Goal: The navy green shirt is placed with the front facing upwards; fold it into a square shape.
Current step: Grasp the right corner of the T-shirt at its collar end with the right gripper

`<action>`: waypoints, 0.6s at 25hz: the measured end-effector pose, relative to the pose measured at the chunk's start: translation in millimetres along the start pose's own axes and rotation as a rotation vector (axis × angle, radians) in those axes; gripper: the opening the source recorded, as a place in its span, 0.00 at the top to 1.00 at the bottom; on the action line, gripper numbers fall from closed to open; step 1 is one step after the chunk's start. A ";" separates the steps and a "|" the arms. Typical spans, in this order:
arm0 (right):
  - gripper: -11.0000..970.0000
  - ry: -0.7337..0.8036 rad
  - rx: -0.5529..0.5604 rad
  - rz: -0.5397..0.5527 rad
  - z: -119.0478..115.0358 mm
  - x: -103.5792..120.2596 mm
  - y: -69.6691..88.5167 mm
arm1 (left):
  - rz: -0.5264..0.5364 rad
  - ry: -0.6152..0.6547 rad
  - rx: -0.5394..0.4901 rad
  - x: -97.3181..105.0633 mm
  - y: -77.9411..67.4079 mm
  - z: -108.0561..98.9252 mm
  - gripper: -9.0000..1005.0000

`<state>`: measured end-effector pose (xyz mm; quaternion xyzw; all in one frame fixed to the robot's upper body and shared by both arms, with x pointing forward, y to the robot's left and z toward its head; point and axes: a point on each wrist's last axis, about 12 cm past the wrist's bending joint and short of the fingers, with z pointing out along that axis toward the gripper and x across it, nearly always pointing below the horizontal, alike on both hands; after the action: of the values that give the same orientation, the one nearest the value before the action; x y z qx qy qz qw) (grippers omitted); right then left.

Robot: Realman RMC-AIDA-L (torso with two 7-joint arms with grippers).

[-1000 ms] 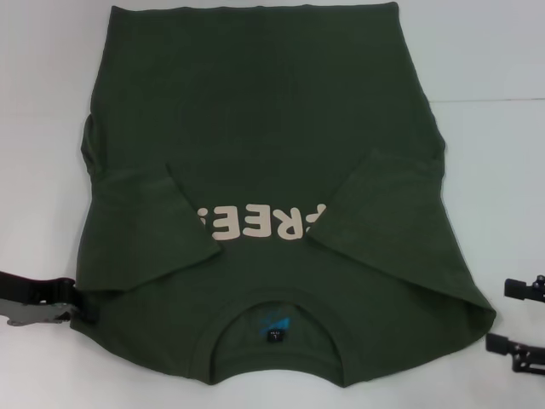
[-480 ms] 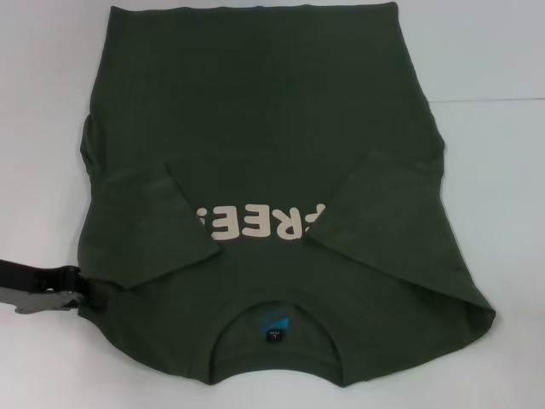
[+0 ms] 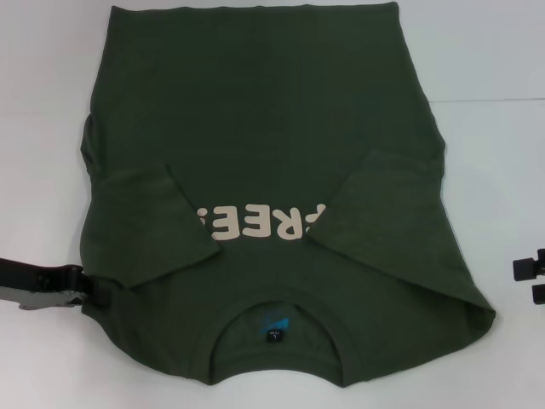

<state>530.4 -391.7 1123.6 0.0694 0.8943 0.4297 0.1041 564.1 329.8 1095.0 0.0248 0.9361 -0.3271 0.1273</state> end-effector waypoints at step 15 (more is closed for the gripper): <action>0.13 0.065 0.100 0.087 17.7 -15.2 9.3 | 0.030 -0.034 0.008 -0.2 2.6 -2.3 0.95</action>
<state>549.9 -375.9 1122.0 0.0993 0.9137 0.3906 0.0528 564.1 333.3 1095.2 0.0338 0.9321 -0.3291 0.1477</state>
